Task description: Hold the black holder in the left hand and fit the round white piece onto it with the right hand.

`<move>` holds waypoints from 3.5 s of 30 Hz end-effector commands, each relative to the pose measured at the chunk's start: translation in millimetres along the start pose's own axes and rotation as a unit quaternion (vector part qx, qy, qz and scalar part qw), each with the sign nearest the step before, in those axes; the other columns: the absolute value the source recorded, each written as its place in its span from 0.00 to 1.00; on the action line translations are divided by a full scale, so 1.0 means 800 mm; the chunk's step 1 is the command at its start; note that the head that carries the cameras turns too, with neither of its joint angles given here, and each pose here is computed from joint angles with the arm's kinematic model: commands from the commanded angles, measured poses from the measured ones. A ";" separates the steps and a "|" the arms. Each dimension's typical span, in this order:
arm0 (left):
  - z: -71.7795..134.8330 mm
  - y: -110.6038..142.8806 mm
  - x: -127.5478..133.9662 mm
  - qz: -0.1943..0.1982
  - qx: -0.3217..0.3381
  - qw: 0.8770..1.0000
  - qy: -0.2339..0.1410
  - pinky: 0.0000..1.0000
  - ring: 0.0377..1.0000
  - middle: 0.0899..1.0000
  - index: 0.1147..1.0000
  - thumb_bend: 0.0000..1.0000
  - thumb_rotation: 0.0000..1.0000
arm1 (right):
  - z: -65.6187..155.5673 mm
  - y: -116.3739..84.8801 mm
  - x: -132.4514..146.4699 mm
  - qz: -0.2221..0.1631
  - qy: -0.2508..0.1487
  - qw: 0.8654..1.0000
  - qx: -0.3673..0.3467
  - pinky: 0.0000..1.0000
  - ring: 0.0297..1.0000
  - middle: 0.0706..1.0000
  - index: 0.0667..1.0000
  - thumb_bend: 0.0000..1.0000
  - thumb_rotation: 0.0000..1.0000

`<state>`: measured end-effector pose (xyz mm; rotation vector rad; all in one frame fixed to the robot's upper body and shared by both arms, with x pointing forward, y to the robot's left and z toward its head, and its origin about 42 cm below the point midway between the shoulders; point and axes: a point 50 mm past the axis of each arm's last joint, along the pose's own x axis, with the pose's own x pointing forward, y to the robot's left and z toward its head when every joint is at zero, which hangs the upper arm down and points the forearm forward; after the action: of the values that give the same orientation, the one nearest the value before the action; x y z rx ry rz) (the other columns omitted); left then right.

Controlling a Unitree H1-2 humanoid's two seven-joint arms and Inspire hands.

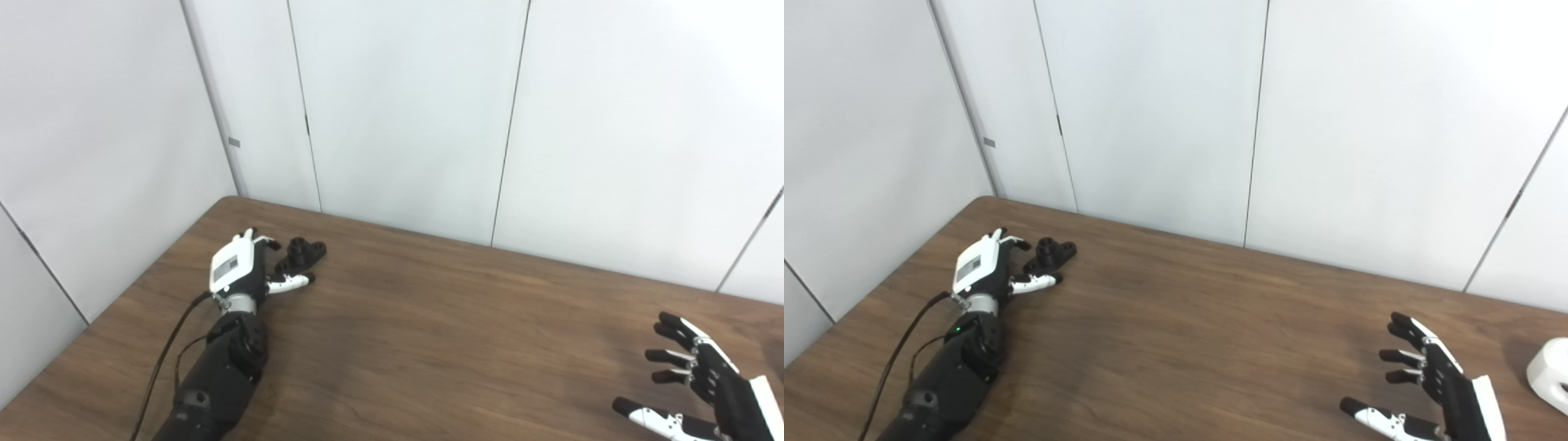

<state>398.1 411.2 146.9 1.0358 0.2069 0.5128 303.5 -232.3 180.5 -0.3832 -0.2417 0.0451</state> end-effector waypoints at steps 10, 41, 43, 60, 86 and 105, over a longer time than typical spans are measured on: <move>0.016 0.005 0.019 0.001 0.031 0.999 -0.023 0.95 1.00 0.97 0.67 0.90 0.28 | 0.013 -0.008 0.004 -0.004 -0.042 0.999 -0.009 0.57 0.69 0.82 0.82 0.64 0.00; -0.011 0.001 0.012 0.006 0.072 0.997 0.016 0.91 0.98 0.92 0.65 0.86 0.26 | 0.010 -0.015 0.002 0.005 -0.039 0.999 -0.008 0.60 0.71 0.84 0.83 0.61 0.00; -0.013 0.001 0.011 0.003 0.068 0.997 0.019 0.92 0.98 0.92 0.65 0.85 0.26 | 0.010 -0.015 0.002 0.004 -0.039 0.999 -0.008 0.59 0.71 0.83 0.83 0.61 0.00; -0.020 0.002 0.003 -0.014 0.055 0.998 0.041 0.89 0.95 0.91 0.61 0.80 0.19 | 0.011 -0.019 0.001 0.001 -0.032 1.000 0.000 0.63 0.72 0.83 0.85 0.61 0.00; -0.026 -0.013 -0.005 -0.007 0.077 0.997 0.024 0.89 0.89 0.81 0.42 0.52 0.05 | 0.019 -0.024 -0.004 0.001 -0.028 1.000 -0.008 0.61 0.71 0.83 0.85 0.59 0.00; -0.013 -0.032 -0.023 -0.055 0.076 0.993 -0.071 0.90 0.88 0.82 0.42 0.52 0.05 | 0.022 -0.017 0.000 -0.004 -0.037 0.999 0.001 0.59 0.70 0.82 0.84 0.56 0.00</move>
<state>394.4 408.4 132.8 1.1880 0.1599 0.4451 295.8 -242.7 184.0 -0.3833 -0.2262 0.0597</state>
